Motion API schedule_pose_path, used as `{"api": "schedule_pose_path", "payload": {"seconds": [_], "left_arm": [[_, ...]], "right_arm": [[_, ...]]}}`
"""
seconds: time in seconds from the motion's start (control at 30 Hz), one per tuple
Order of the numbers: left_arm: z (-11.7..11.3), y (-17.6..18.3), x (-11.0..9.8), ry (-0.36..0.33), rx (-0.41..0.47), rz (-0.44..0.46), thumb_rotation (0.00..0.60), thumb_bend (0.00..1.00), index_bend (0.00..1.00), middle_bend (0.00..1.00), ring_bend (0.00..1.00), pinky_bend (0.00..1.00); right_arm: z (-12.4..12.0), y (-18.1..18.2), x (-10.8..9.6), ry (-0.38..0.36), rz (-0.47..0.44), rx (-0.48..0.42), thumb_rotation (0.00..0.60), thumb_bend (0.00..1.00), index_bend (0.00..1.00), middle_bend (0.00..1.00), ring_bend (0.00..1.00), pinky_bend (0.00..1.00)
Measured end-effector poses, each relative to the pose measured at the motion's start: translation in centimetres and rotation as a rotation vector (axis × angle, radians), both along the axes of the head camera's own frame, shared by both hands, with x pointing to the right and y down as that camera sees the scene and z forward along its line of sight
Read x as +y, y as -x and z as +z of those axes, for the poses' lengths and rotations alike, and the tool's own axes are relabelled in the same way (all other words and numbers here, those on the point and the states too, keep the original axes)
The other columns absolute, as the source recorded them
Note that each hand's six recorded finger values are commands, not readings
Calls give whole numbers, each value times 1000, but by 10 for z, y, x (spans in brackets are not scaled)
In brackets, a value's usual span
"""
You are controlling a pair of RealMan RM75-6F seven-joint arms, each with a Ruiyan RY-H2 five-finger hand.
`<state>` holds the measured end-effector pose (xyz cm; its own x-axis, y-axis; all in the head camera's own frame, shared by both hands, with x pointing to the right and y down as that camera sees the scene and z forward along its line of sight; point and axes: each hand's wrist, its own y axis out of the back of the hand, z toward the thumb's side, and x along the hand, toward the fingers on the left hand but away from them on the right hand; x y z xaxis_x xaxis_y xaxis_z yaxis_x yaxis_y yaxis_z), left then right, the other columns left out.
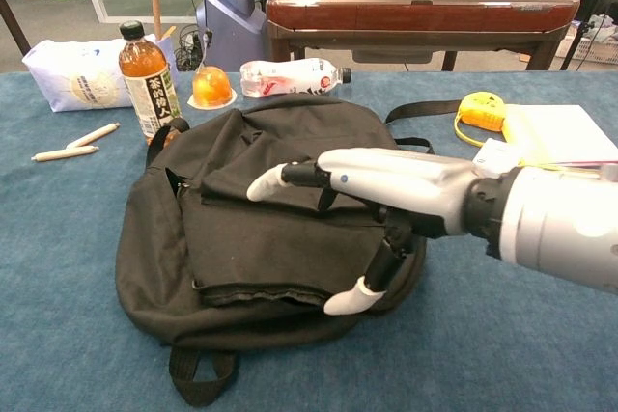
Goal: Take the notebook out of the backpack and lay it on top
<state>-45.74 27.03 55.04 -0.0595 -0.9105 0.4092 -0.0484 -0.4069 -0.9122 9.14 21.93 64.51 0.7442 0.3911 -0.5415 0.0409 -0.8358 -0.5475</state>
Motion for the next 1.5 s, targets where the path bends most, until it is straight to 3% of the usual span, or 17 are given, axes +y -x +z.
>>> {"api": "schedule_pose_path", "payload": {"seconds": [0.3, 0.6, 0.7, 0.83, 0.93, 1.03, 1.2, 1.37, 1.5], "left_arm": [[-1, 2, 2, 4, 1, -7, 600, 246, 321, 328, 325, 312], [-1, 4, 2, 6, 1, -10, 600, 246, 321, 326, 325, 312], [0, 3, 2, 7, 3, -7, 600, 246, 321, 324, 325, 312], [1, 2, 0, 10, 6, 1, 600, 246, 321, 323, 325, 312], [1, 0, -5, 1, 14, 20, 600, 246, 321, 324, 325, 312], [0, -7, -14, -15, 38, 64, 600, 246, 335, 323, 326, 312], [2, -28, -29, -27, 142, 153, 600, 246, 395, 350, 350, 332], [6, -58, -44, -28, 305, 281, 600, 246, 493, 545, 509, 494], [13, -90, -49, -27, 430, 441, 600, 246, 546, 622, 576, 582]], "right_arm": [[19, 10, -10, -16, 14, 63, 600, 29, 137, 103, 45, 219], [39, 5, -36, -29, 94, 132, 600, 138, 178, 199, 56, 219], [45, 9, -39, -21, 91, 142, 600, 276, 305, 277, 109, 219], [47, 16, -39, -29, 70, 142, 600, 614, 501, 438, 256, 272], [47, 18, -44, -52, 87, 140, 600, 734, 575, 519, 352, 350], [45, 19, -52, -70, 122, 134, 600, 757, 602, 545, 394, 404], [43, 14, -64, -97, 181, 134, 600, 757, 605, 547, 412, 440], [43, 8, -71, -113, 231, 150, 600, 757, 606, 547, 413, 455], [44, 6, -77, -129, 260, 167, 600, 757, 605, 540, 413, 455]]}}
